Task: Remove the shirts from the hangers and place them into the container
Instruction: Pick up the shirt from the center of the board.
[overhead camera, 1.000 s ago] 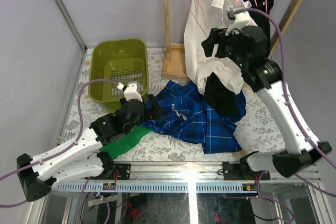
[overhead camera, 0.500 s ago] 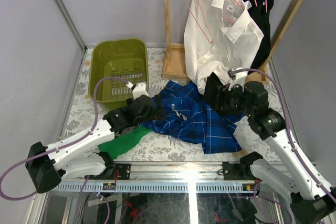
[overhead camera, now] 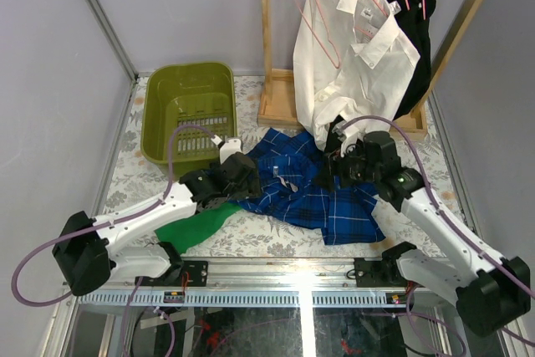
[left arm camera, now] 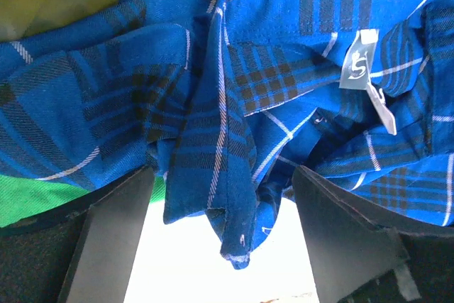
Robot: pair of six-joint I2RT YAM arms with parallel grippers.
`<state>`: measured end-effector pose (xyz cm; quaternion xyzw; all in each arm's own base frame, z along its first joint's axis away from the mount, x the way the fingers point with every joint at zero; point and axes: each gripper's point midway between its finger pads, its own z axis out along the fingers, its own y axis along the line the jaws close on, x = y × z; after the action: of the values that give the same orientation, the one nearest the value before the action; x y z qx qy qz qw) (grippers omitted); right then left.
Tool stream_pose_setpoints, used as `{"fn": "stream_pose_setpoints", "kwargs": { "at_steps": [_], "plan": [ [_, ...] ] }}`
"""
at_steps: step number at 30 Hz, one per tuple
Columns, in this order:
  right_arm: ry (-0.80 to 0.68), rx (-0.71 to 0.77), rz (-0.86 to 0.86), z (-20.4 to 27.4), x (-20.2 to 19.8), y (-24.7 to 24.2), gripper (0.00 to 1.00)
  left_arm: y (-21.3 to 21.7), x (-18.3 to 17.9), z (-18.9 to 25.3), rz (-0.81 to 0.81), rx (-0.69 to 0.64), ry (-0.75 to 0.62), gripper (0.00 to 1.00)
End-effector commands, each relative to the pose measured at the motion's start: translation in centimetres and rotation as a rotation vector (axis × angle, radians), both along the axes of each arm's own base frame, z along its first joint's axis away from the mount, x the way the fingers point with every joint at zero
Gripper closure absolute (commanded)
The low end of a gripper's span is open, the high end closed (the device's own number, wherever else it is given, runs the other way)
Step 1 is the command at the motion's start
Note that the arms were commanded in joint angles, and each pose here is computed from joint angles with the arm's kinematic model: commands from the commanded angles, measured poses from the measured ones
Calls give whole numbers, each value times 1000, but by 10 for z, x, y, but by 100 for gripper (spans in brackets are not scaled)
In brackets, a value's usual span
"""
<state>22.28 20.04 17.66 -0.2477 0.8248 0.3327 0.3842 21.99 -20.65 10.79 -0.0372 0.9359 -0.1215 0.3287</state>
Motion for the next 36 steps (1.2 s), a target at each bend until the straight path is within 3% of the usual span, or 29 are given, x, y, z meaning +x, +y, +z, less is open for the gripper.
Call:
{"fn": "stream_pose_setpoints", "kwargs": {
  "at_steps": [1,9,13,14,17,21,23,25,28,32,36],
  "plan": [
    [-25,-19,-22,-14,20,6,29,-11,5,4,-25,-33,-4,26],
    [-131,10,-252,-38,67,4,23,-11,5,-2,-27,-22,6,44],
    [-79,-50,-215,-61,70,13,25,-11,4,-4,-32,-13,11,48],
    [-68,-81,-225,-69,71,11,28,-10,4,-5,-33,-10,12,49],
    [-37,-95,-158,-80,65,19,50,-11,3,-7,-43,-11,17,58],
    [-37,7,0,-66,44,41,87,-15,1,-9,-65,-20,26,72],
    [-40,88,117,-52,25,54,96,-25,-1,-8,-118,-52,27,85],
    [-20,173,246,-37,0,64,98,-37,-1,-2,-157,-103,25,100],
    [28,220,358,-28,-30,65,99,-66,-6,25,-281,-234,-13,100],
    [30,202,462,-23,-57,57,100,-107,-17,96,-465,-458,-122,100],
    [23,232,537,-17,-78,53,99,-130,-24,130,-566,-518,-179,100]
  ]
}}
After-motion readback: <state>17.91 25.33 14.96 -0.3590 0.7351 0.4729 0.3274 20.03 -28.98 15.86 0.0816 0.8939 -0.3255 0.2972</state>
